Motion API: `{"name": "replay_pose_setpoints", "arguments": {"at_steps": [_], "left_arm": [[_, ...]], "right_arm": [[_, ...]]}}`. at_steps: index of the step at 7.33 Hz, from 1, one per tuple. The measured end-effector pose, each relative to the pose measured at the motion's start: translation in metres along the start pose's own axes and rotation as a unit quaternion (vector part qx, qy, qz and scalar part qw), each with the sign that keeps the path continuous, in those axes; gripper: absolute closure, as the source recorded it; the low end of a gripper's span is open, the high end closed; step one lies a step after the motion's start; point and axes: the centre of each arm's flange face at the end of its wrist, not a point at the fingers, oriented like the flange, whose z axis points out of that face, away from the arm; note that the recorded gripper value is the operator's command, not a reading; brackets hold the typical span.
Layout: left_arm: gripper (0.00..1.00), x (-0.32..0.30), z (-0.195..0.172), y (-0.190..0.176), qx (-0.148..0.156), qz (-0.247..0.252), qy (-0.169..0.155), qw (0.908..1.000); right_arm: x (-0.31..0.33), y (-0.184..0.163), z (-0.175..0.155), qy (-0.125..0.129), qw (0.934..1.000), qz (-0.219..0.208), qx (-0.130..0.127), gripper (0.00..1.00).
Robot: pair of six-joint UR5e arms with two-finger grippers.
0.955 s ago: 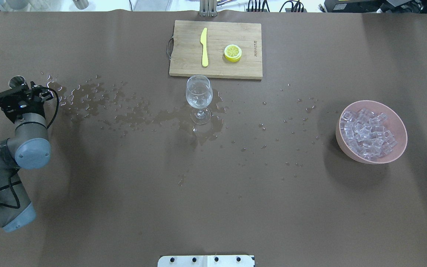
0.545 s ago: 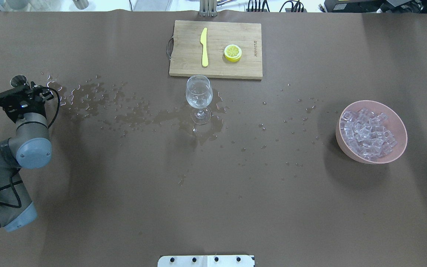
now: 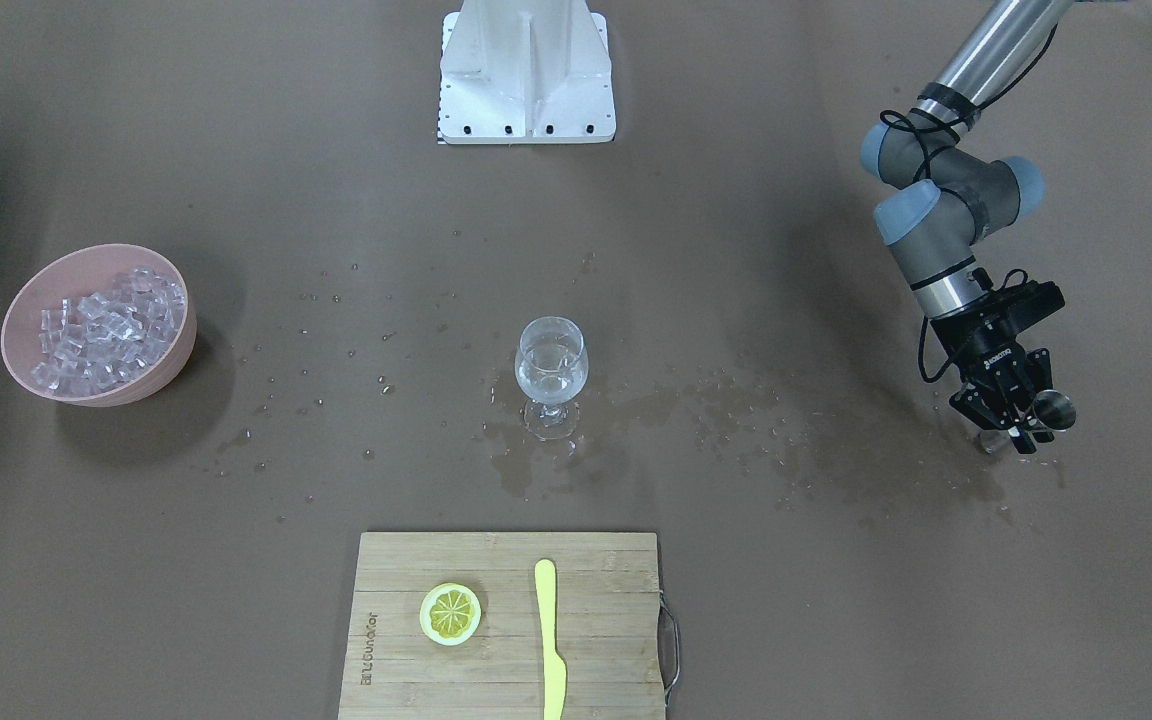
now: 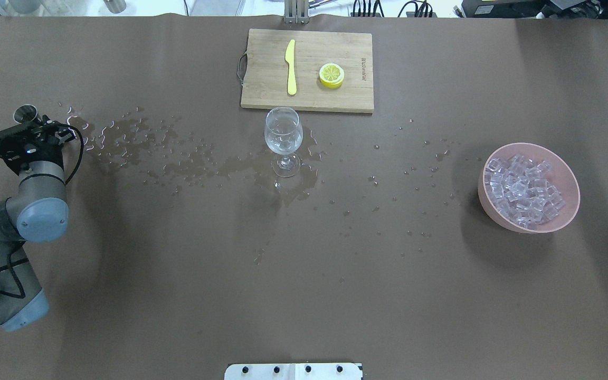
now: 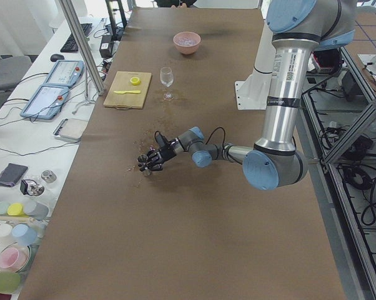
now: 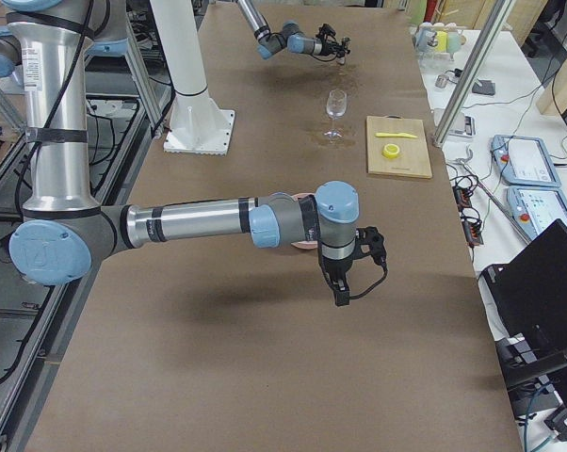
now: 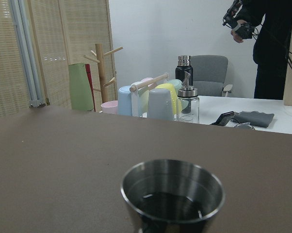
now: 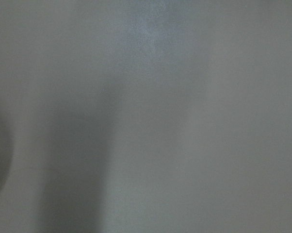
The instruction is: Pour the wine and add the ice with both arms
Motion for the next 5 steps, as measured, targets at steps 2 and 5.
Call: {"name": "replay_pose_setpoints", "arguments": {"at_steps": [2, 5], "left_arm": [[1.0, 0.016, -0.016, -0.02, 0.0, -0.001, 0.041, 0.9992], [1.0, 0.027, -0.048, -0.05, 0.009, 0.077, 0.175, 0.9816]], "right_arm": [[0.0, 0.0, 0.0, 0.0, 1.0, 0.0, 0.0, 0.0], [0.0, -0.001, 0.0, -0.001, 1.0, 0.0, 0.0, 0.0]]}}
